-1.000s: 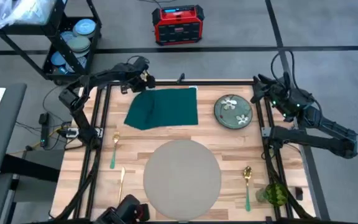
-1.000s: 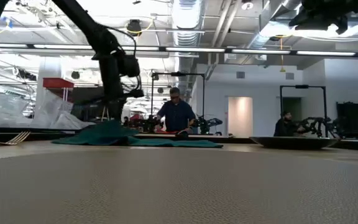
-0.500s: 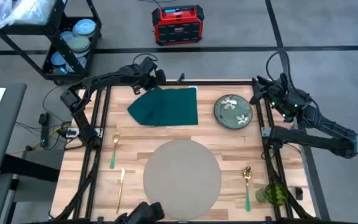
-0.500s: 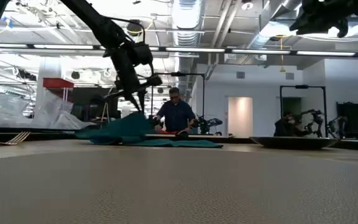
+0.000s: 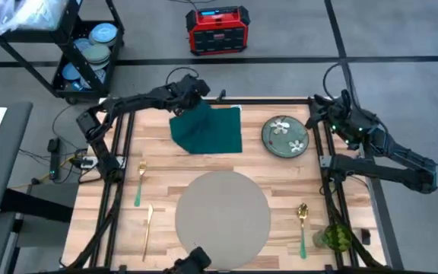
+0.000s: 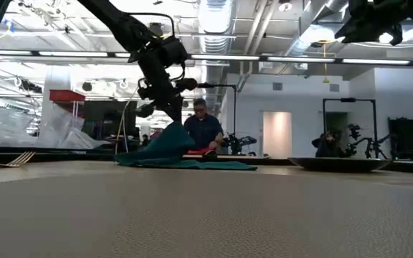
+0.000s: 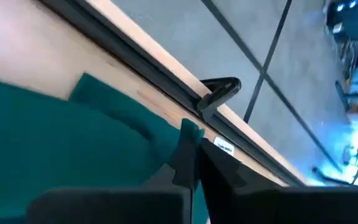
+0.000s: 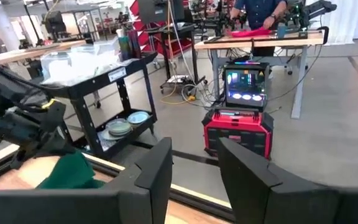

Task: Set table place
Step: Fold the green napkin

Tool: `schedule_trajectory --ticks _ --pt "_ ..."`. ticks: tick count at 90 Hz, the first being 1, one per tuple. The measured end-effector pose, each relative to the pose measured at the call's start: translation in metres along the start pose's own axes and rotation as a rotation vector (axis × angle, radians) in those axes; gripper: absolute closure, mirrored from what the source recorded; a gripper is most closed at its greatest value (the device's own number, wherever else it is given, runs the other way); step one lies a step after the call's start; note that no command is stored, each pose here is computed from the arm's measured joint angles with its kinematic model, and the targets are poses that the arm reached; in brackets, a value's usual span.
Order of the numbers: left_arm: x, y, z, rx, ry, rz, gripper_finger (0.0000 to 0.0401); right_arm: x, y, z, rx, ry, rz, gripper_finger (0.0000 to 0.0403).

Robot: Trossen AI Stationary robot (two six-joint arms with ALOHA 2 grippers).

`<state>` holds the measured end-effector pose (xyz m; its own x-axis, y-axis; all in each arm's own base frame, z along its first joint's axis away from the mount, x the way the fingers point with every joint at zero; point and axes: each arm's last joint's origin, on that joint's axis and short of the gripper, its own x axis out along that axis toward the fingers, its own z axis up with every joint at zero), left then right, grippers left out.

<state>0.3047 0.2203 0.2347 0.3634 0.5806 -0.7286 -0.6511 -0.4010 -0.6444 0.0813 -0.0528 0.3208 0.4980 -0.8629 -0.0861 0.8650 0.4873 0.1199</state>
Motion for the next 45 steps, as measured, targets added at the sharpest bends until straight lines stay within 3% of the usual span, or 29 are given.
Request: schedule_trajectory --ticks 25,45 --pt "0.004 0.001 -0.025 -0.135 -0.073 -0.013 0.0401 0.0 0.001 0.0 -0.001 0.01 0.043 0.0285" --pt "0.049 0.0 -0.059 -0.182 0.092 -0.131 0.0401 0.0 0.002 -0.003 -0.013 0.033 0.073 0.0285"
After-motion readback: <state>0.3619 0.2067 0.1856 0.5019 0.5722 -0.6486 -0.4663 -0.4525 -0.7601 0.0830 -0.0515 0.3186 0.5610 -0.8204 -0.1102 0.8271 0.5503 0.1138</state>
